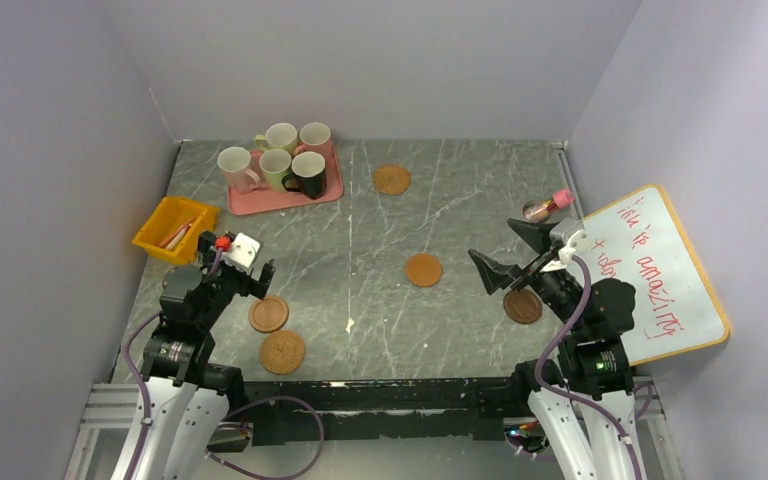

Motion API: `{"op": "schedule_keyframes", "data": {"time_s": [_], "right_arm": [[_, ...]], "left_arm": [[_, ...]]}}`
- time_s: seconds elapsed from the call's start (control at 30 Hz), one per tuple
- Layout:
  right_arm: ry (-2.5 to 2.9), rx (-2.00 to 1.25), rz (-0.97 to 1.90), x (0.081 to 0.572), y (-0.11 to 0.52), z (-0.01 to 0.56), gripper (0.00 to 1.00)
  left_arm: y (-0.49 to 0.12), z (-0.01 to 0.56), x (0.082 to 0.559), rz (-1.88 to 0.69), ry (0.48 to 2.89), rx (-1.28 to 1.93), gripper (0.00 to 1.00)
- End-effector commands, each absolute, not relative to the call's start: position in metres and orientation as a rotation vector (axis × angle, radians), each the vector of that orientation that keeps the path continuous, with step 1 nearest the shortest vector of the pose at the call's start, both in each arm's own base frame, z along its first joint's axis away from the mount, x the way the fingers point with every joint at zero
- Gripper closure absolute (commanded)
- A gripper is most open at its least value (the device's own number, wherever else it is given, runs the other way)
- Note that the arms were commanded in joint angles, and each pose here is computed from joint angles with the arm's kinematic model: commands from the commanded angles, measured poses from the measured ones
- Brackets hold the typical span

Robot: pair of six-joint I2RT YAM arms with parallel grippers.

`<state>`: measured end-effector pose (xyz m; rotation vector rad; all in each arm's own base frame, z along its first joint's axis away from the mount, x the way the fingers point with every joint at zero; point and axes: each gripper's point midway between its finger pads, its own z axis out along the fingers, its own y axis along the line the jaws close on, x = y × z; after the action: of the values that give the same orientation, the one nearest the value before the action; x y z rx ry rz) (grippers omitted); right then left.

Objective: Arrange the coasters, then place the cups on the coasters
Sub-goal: Move the coaster to the center of the board.

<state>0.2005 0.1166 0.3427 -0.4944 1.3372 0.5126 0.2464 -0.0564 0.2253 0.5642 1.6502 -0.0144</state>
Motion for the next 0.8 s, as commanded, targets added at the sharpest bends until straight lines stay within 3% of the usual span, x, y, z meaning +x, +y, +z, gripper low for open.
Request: {"op": "schedule_keyframes", "data": {"time_s": [0.0, 0.77], "right_arm": [[1.299, -0.533, 0.516, 0.197, 0.121, 0.344, 0.00], [1.241, -0.799, 0.302, 0.206, 0.120, 0.309, 0.00]], "left_arm": [[-0.060, 0.232, 0.247, -0.028, 1.614, 0.571, 0.04], [-0.057, 0.228, 0.249, 0.024, 1.637, 0.648, 0.04]]}}
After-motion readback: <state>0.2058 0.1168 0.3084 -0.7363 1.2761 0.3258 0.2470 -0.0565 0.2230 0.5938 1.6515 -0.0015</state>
